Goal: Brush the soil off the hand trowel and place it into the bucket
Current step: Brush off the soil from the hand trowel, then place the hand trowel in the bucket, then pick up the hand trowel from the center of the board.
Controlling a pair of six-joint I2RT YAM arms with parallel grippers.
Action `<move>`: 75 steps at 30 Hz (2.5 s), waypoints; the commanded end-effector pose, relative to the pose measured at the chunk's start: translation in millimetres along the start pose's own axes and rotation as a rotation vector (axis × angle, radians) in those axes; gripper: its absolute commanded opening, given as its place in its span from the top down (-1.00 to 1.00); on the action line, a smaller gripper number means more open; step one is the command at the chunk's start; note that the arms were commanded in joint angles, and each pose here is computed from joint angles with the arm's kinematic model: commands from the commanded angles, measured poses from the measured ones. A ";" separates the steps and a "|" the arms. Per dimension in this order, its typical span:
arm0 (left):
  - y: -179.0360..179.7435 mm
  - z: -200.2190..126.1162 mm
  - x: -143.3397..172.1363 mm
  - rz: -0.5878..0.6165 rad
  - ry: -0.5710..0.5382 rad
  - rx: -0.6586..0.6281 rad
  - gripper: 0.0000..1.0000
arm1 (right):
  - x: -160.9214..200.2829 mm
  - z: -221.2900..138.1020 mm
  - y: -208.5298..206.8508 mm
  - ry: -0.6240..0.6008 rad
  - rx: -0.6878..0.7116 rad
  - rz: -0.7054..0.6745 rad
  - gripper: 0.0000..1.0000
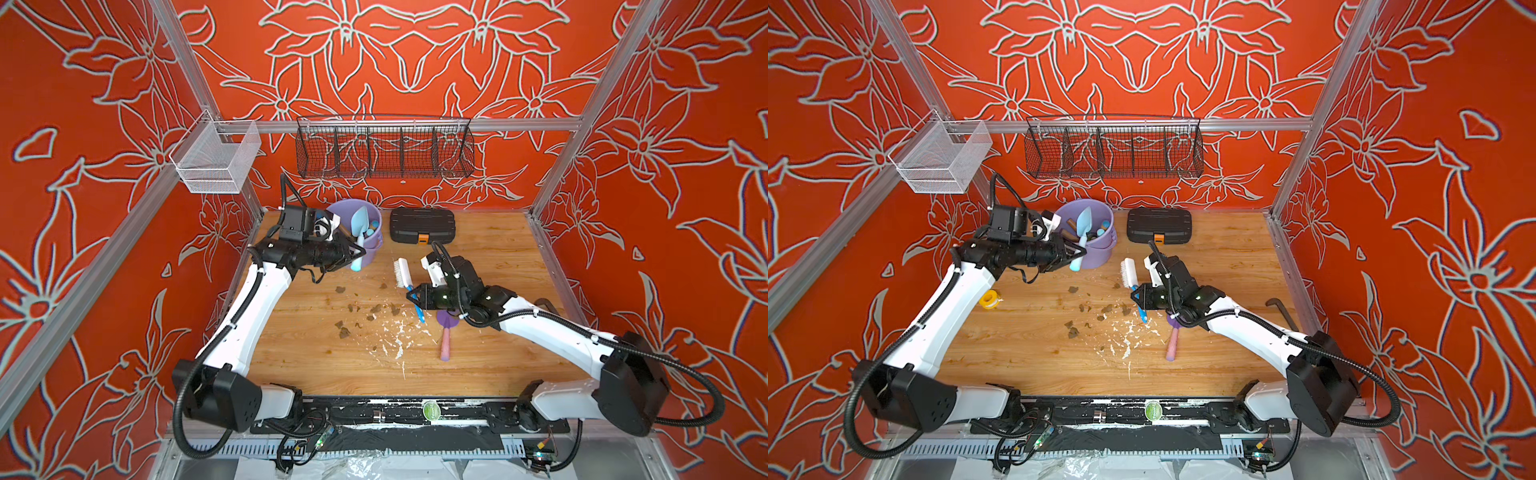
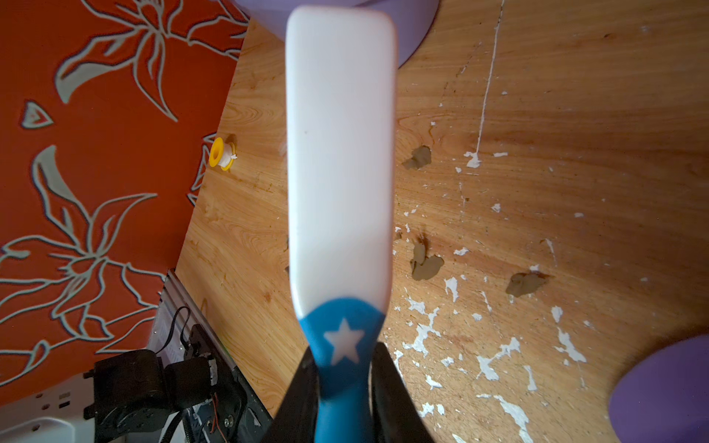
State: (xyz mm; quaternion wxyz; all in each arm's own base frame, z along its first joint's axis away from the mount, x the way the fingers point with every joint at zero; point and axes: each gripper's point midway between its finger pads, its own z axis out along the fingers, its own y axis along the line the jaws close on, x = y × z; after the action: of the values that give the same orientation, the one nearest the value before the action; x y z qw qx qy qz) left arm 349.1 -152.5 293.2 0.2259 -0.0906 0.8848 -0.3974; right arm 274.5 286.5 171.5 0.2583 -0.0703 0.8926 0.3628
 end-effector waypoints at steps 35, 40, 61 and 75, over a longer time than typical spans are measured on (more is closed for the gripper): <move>73.1 74.1 -91.2 -0.003 0.089 -0.431 0.20 | -16.4 -39.2 -2.3 -0.084 0.045 -0.038 1.00; 48.0 46.2 -81.0 0.107 0.011 -0.480 0.21 | -12.7 -51.5 -28.9 -0.074 0.096 0.027 1.00; -19.4 138.2 208.0 0.467 0.349 -0.335 -0.07 | 71.2 -108.0 -147.8 0.002 0.397 0.359 1.00; -15.2 228.8 280.4 0.574 0.626 -0.369 -0.20 | 81.0 -131.5 -164.5 -0.084 0.427 0.446 1.00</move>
State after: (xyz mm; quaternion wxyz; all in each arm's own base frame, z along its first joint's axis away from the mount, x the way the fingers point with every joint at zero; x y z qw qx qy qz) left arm 215.0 -409.2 85.7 0.0466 0.2275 0.9561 -0.1785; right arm 207.2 85.1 110.5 0.2225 0.1855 0.9318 0.2186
